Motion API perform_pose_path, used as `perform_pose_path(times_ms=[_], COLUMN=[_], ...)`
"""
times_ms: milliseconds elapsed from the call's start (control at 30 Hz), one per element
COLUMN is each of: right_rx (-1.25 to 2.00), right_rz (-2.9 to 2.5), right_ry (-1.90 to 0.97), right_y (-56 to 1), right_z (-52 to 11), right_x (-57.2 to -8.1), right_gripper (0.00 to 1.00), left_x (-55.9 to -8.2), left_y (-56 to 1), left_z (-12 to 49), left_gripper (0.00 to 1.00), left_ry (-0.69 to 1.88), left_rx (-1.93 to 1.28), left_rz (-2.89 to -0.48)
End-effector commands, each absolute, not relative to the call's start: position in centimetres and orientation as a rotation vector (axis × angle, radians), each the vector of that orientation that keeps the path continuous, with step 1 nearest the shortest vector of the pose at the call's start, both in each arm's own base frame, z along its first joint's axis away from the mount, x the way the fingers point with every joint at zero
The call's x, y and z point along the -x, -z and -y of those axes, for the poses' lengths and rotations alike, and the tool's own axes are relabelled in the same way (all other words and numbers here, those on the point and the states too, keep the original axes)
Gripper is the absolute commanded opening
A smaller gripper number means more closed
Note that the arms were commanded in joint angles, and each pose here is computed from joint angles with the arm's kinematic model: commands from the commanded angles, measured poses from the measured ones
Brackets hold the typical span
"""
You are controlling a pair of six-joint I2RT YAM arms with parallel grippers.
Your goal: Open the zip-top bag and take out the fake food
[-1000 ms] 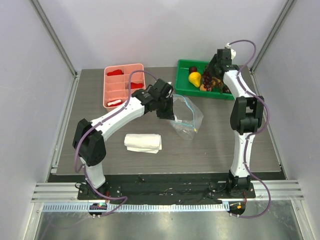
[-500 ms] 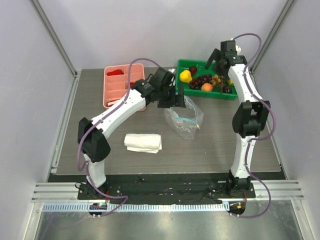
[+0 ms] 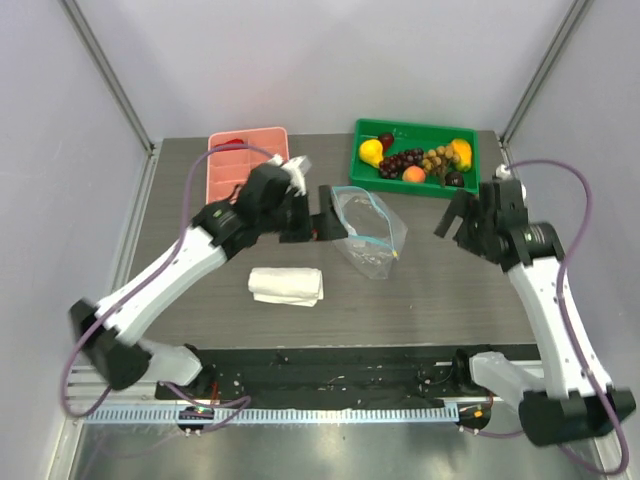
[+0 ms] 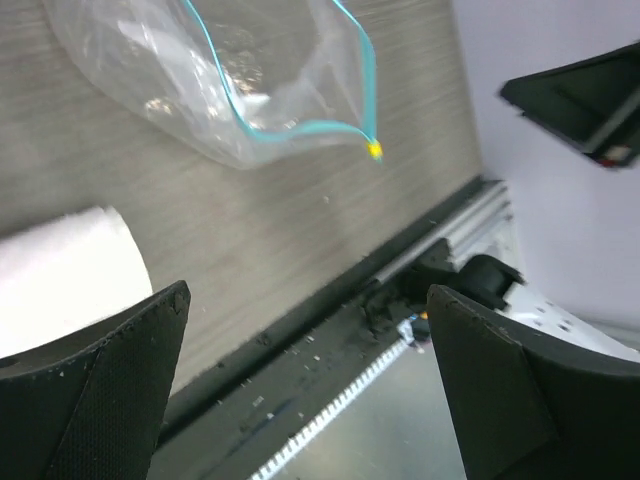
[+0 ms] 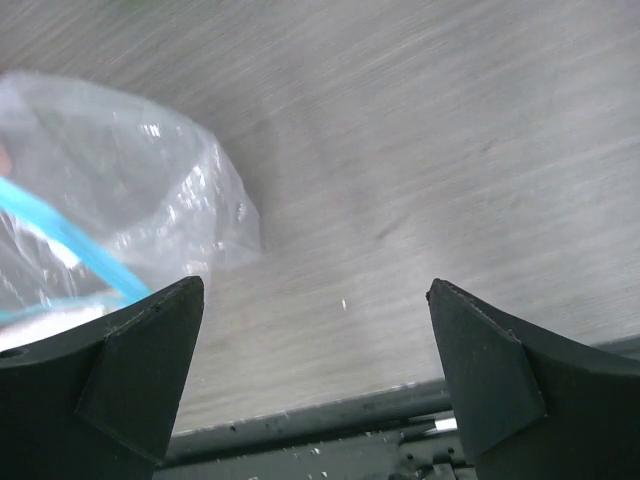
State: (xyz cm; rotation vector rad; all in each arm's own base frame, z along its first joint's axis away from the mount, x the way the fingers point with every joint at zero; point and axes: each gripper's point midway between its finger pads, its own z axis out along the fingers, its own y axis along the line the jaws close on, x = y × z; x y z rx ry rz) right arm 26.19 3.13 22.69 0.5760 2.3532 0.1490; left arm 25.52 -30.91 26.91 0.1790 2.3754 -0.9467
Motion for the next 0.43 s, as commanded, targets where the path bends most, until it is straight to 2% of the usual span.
perform_pose_path(times_ms=[0,33,100,133,200,267,300,400], right_rx=[-0.610,-0.613,-0.612,-0.600,-0.605,-0.595,-0.598,-0.539], right_rz=[-2.307,-2.251,-2.238,-2.216,-2.173,-2.108,-2.085,-1.956], right_ry=[-0.219,-0.245,-0.288,-0.318,-0.334,-0.378,-0.395,-0.483], right_y=[-21.5,-22.2,-21.1,-21.1,-20.1,-19.7,-19.5,-21.1], right_z=[-3.4,-3.3,-3.7,-4.0,-3.8,-4.0,-4.1,-4.8], right_x=[-23.1,-22.3,-21.6,-21.5,-20.7,-20.3,-20.2,-19.8], right_gripper=[1.00,1.00,1.00,1.00,1.00,1.00,1.00,1.00], left_x=[-21.7,-21.6,-20.2,-20.1,-19.1,-19.0,-18.3,-17.5], left_y=[-33.6,-32.3,-34.3,-32.5,-34.0,-32.3,-33.2,-33.2], left_z=[29.0,28.3,26.4,25.8,24.2,23.2,22.2,21.5], left_gripper=[1.00,1.00,1.00,1.00,1.00,1.00,1.00,1.00], left_ry=[1.201,1.184,1.215,1.188,1.217,1.198,1.217,1.288], left_rx=[-0.120,-0.096,-0.078,-0.060,-0.051,-0.020,-0.010,0.020], left_rz=[-2.087,-2.078,-1.967,-1.977,-1.848,-1.802,-1.732,-1.627])
